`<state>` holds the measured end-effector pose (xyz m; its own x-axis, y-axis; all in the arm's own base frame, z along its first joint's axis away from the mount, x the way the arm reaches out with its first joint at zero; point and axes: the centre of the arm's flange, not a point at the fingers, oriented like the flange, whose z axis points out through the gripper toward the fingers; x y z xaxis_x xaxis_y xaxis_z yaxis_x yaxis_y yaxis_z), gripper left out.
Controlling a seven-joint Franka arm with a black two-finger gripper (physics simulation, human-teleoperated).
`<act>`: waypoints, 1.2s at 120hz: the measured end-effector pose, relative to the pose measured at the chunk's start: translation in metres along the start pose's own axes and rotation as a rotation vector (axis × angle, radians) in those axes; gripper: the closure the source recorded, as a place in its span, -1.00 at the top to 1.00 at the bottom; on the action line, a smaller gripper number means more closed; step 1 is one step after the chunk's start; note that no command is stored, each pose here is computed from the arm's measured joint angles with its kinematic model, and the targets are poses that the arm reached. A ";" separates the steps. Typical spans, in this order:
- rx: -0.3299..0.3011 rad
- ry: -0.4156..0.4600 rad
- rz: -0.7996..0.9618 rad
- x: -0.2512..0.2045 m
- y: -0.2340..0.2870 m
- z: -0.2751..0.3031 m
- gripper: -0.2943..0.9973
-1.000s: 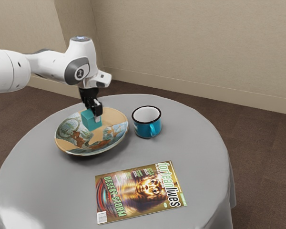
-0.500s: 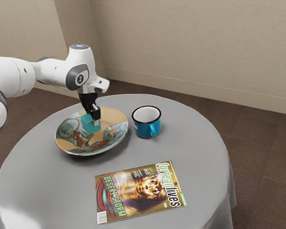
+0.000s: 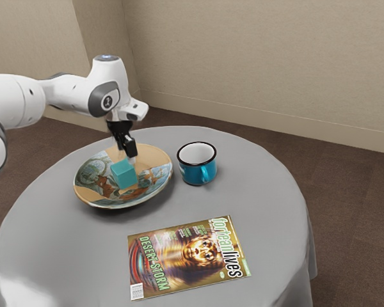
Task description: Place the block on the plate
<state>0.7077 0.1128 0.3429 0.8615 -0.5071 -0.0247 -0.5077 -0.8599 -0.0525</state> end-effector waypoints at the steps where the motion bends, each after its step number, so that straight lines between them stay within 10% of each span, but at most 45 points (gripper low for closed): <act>1: 0.001 0.000 0.001 0.000 0.000 -0.001 0.48; 144: 0.093 0.030 -0.144 -0.060 0.071 -0.242 0.54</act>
<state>0.6185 0.0681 0.5826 0.9242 -0.3814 0.0191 -0.3748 -0.9156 -0.1456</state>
